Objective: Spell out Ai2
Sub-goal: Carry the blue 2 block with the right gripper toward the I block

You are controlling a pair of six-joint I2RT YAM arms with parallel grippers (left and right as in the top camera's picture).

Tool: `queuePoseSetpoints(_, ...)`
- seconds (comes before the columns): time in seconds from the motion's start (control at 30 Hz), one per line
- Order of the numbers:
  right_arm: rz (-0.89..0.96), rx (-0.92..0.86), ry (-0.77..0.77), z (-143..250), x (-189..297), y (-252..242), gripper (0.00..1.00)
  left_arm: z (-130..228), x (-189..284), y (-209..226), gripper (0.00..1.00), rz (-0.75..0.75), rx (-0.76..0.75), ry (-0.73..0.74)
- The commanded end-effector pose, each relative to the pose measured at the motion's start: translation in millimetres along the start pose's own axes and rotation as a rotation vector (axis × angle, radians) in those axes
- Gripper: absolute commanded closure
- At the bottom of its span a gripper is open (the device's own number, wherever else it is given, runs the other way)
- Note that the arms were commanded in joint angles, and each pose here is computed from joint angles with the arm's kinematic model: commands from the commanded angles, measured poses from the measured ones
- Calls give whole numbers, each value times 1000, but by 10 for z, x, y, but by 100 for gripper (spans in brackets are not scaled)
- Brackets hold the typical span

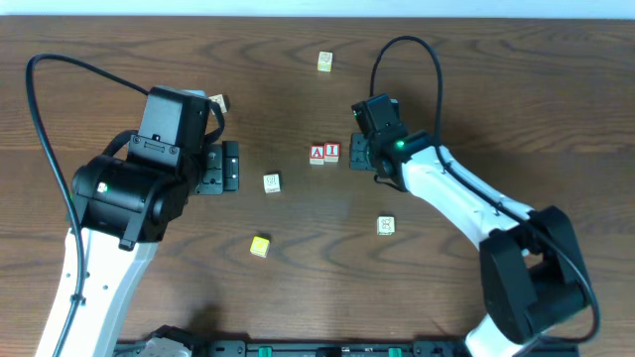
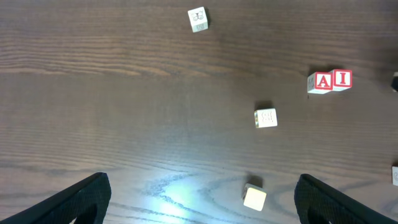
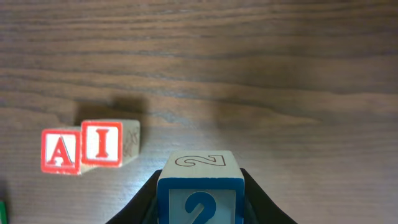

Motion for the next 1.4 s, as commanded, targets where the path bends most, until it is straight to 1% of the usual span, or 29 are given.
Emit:
queuePoseSetpoints(0.0, -3, -15, 13, 46, -87, 10, 75, -13, 3, -3, 5, 4, 14, -4)
queuePoseSetpoints(0.3, 10, -10, 33, 116, -214, 9, 78, -39, 3, -4, 5, 4, 24, -18)
queuePoseSetpoints(0.63, -10, -7, 56, 223, -363, 93, 77, -39, 3, -4, 4, 4, 24, -18)
queuePoseSetpoints(0.93, 7, -4, 76, 302, -528, 70, 76, -41, 3, -3, 4, 4, 25, -18)
queuePoseSetpoints(1.0, 5, -4, 73, 297, -528, 73, 73, -45, 3, -3, 4, 4, 25, -21)
queuePoseSetpoints(1.1, 0, -5, 68, 286, -529, 83, 59, -48, 3, -4, 5, 4, 25, -22)
queuePoseSetpoints(1.13, -2, -5, 66, 284, -529, 87, 56, -47, 3, -4, 5, 4, 25, -22)
queuePoseSetpoints(1.27, -24, -10, 35, 191, -490, 151, 53, -48, 3, -4, 5, 4, 25, -22)
queuePoseSetpoints(1.37, -37, -16, 0, 56, -407, 211, 54, -47, 3, -4, 4, 4, 25, -22)
Point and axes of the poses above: each gripper's point midway between its finger pads, its own x axis back along the fingers, its own y axis along the line the jaws close on, z = x × y, the point moved 5 cm from there along x, back along the fingers, and after that the axes turned 12 degrees about -x, right-handed, at the moved point
